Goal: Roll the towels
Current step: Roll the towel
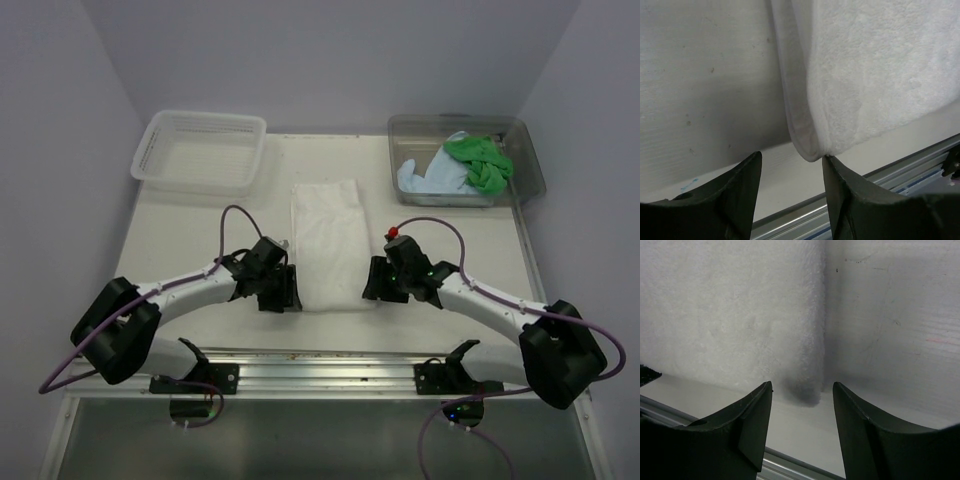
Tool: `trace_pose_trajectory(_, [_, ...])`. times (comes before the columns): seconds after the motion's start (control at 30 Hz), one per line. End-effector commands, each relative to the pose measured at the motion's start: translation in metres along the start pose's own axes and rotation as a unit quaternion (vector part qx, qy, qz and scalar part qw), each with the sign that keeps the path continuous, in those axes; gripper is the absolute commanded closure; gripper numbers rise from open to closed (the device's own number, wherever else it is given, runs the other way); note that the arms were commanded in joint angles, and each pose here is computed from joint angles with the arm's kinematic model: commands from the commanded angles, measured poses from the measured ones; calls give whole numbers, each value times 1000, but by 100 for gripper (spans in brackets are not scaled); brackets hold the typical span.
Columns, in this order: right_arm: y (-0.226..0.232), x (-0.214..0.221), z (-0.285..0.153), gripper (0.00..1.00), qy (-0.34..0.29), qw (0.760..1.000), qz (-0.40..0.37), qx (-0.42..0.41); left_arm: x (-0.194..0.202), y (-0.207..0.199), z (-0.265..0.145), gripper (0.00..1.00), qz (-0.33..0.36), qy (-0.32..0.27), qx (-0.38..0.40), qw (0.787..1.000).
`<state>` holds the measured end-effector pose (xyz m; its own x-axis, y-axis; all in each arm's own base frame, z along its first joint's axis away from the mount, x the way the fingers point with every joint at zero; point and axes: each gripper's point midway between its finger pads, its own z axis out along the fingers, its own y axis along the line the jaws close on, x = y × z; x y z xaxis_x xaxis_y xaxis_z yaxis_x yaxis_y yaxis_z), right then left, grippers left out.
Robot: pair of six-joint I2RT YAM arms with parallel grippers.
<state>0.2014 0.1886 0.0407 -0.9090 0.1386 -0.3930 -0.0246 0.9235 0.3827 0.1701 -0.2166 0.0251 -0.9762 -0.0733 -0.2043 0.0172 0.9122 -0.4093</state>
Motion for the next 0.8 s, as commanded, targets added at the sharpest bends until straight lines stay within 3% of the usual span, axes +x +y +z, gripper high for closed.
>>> trace_pose_trajectory(0.0, [14, -5, 1, 44, -12, 999, 18, -34, -9, -15, 5, 45, -4, -18, 31, 999])
trace_pose_trajectory(0.47, [1, 17, 8, 46, 13, 999, 18, -27, -5, -12, 13, 55, -12, -15, 18, 1000])
trace_pose_trajectory(0.6, [-1, 18, 9, 52, 10, 999, 24, -26, -7, -11, 12, 68, -12, -17, 12, 1000])
trace_pose_trajectory(0.77, [1, 20, 10, 59, 10, 999, 28, -34, -5, -10, 13, 75, -15, -15, 10, 1000])
